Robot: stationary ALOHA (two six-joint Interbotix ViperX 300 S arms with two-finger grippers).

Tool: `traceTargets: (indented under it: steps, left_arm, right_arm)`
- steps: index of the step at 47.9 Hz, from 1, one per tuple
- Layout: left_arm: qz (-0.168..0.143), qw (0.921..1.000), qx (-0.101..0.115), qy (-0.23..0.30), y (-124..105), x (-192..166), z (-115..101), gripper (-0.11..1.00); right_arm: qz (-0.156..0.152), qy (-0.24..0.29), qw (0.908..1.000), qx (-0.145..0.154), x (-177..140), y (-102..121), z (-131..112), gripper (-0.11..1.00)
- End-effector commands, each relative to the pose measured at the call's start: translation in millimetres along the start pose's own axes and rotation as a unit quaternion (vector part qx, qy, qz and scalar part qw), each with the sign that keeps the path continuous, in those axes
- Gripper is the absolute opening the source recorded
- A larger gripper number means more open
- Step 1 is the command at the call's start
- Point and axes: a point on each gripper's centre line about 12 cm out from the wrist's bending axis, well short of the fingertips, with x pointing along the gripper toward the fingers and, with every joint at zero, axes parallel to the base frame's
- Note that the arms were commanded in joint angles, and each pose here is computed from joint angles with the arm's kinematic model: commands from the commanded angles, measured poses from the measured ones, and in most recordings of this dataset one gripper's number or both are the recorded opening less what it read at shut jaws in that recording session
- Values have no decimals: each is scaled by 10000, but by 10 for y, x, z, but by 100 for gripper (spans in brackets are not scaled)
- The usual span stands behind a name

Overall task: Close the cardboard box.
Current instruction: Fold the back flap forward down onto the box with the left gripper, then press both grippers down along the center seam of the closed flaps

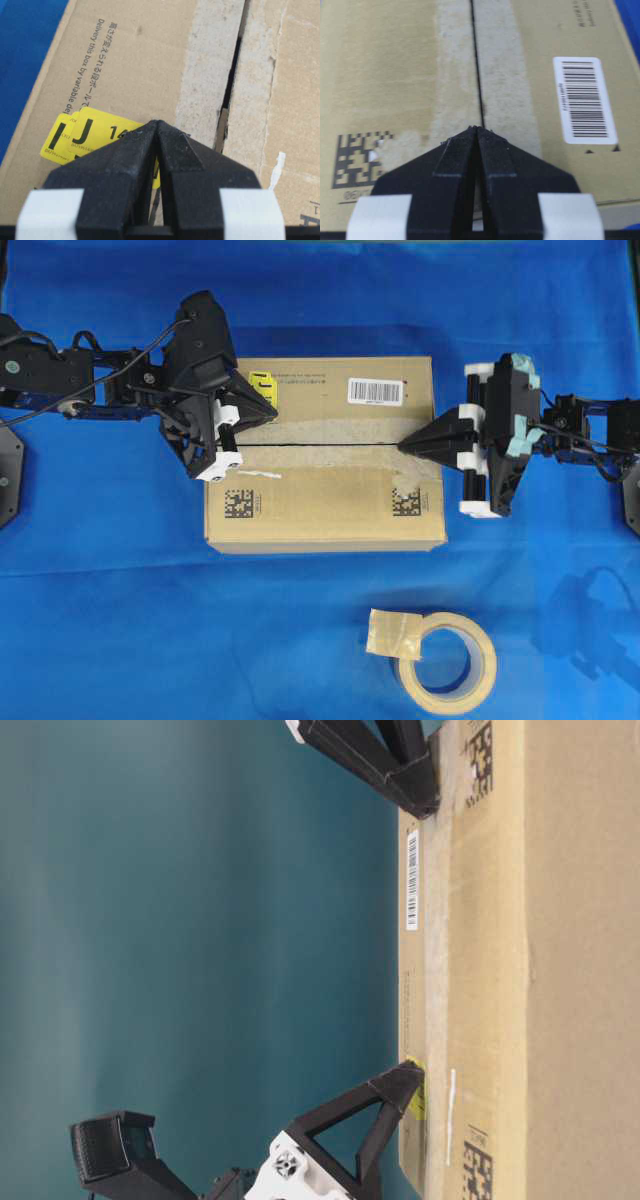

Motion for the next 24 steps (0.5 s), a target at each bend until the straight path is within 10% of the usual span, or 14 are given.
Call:
traceTargets:
  steps: [1, 24]
  left_arm:
    - [-51, 9998, 7, -185, -29, -55, 72, 0]
    - [-180, 9967, 74, -784, -73, -117, 136, 0]
  right_arm:
    - [-32, -144, 9999, 28, -21, -25, 69, 0]
    - [-41, -91, 9999, 18, -29, -32, 25, 0]
